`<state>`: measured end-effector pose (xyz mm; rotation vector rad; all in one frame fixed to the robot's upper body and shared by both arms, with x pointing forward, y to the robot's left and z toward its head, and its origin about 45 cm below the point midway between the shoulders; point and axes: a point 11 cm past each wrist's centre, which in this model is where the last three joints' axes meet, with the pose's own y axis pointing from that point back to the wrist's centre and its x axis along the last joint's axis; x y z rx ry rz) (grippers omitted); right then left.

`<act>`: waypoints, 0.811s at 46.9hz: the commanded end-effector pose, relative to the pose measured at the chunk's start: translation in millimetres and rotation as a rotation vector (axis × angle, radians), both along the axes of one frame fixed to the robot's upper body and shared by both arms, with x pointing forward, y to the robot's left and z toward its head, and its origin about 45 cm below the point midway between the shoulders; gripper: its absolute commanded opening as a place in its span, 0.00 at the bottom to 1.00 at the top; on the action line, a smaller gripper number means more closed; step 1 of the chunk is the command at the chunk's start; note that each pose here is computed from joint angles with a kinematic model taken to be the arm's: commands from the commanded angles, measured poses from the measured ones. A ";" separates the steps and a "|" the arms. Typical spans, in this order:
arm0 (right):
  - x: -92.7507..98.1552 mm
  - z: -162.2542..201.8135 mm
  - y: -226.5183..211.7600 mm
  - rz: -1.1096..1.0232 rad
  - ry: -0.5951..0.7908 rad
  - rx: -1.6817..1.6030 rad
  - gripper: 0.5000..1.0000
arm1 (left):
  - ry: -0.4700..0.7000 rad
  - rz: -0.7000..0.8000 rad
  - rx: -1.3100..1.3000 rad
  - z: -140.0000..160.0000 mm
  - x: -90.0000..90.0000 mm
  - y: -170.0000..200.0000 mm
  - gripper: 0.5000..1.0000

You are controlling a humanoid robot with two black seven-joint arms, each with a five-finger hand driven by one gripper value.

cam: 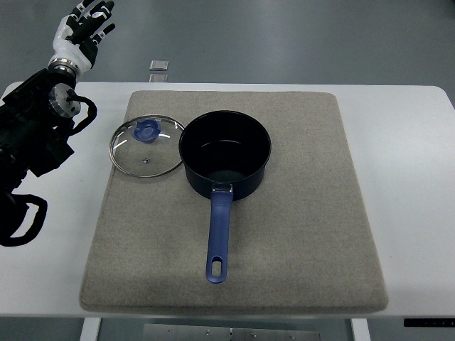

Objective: Open pot lid and place left with left hand

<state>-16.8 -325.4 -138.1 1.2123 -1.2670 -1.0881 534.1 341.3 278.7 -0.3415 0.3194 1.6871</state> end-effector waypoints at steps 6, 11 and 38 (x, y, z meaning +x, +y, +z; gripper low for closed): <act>-0.1 0.0 0.1 0.000 0.000 0.000 0.83 | -0.010 0.010 -0.029 3.5 1.3 -0.9 0.59; -0.1 0.0 0.1 0.000 0.000 0.000 0.83 | -0.012 0.011 -0.035 3.7 1.6 -2.1 0.61; -0.1 0.0 0.1 0.000 0.000 0.000 0.83 | 0.101 0.178 0.039 -4.8 -2.1 13.7 0.62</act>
